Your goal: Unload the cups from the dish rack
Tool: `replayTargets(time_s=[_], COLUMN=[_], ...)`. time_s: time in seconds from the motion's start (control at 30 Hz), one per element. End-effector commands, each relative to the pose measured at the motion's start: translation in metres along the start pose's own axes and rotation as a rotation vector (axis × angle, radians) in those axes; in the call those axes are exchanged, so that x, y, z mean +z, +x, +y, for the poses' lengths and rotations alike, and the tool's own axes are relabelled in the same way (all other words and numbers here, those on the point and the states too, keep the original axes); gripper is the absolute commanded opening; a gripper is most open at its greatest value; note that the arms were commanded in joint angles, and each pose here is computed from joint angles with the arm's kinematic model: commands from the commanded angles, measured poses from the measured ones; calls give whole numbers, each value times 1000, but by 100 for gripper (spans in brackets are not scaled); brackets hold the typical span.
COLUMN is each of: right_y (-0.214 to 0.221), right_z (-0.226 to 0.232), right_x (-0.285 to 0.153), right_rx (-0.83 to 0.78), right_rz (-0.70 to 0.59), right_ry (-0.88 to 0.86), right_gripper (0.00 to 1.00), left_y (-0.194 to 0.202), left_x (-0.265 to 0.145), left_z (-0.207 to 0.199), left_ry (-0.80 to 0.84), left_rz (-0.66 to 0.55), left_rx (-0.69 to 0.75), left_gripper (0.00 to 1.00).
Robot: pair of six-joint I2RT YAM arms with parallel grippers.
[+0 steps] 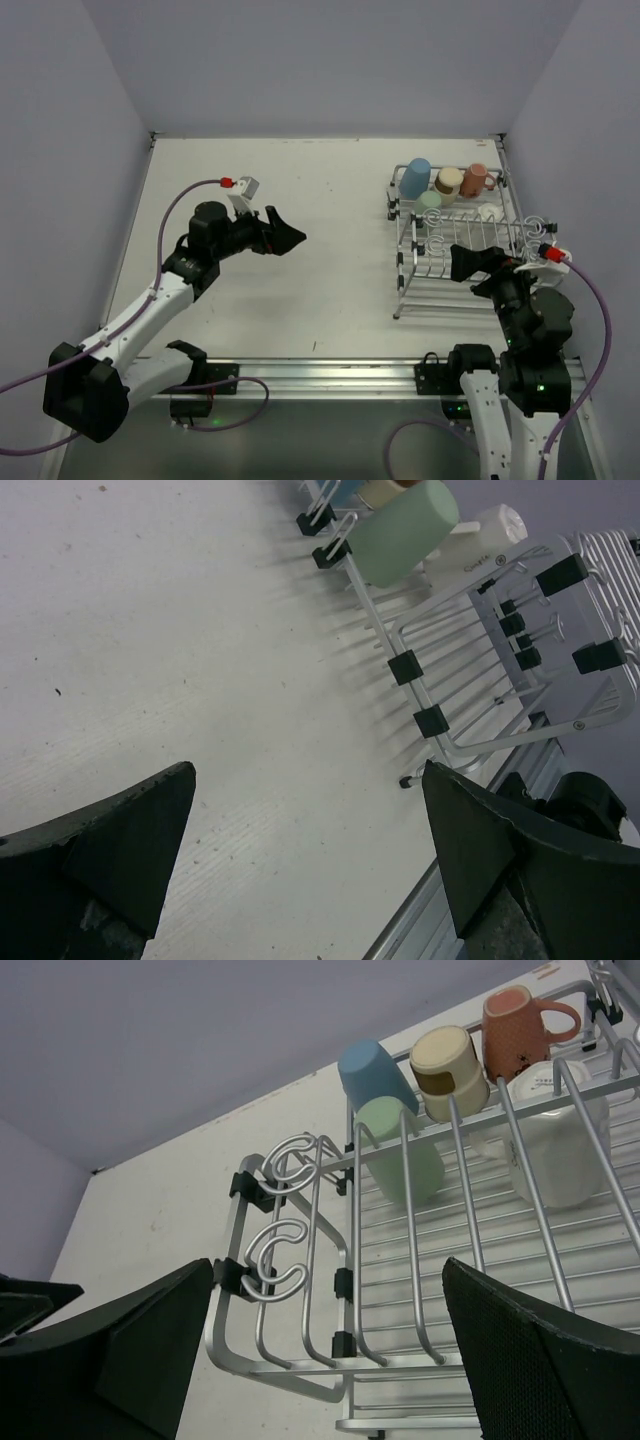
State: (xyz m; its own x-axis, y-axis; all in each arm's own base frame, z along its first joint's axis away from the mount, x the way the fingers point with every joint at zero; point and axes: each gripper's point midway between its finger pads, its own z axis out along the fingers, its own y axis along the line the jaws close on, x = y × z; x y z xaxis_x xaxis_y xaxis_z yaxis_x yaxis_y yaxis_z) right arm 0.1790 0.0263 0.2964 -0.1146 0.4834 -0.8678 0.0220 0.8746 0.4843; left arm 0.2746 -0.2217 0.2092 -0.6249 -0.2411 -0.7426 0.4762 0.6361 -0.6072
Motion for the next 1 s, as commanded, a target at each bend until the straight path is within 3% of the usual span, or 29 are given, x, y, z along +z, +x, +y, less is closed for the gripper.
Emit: replayTargets(time_s=[0.0,0.37,0.57,0.83,0.97], right_y=[-12,-46,-56,-89,-91], right_z=[0,0,-3,6,-10], right_x=[-1,9,35,65,90], right_rx=[5,-9,8,6,12], right_rz=[-36,-45,62,68,122], right_ry=[18,113,214,256,384], right_gripper=[99,99,99,99,99], left_y=[-7,-11,-13,-20,-24], left_x=[1,8,12,11,12], left_z=[-6,4,17,22,21], left_ry=[33,-22,-91,-123,-122], left_rz=[-23,-21,-33,-53,-55], left_rx=[10,-11,-38,10,16], left_gripper=[100,100,100,100,100])
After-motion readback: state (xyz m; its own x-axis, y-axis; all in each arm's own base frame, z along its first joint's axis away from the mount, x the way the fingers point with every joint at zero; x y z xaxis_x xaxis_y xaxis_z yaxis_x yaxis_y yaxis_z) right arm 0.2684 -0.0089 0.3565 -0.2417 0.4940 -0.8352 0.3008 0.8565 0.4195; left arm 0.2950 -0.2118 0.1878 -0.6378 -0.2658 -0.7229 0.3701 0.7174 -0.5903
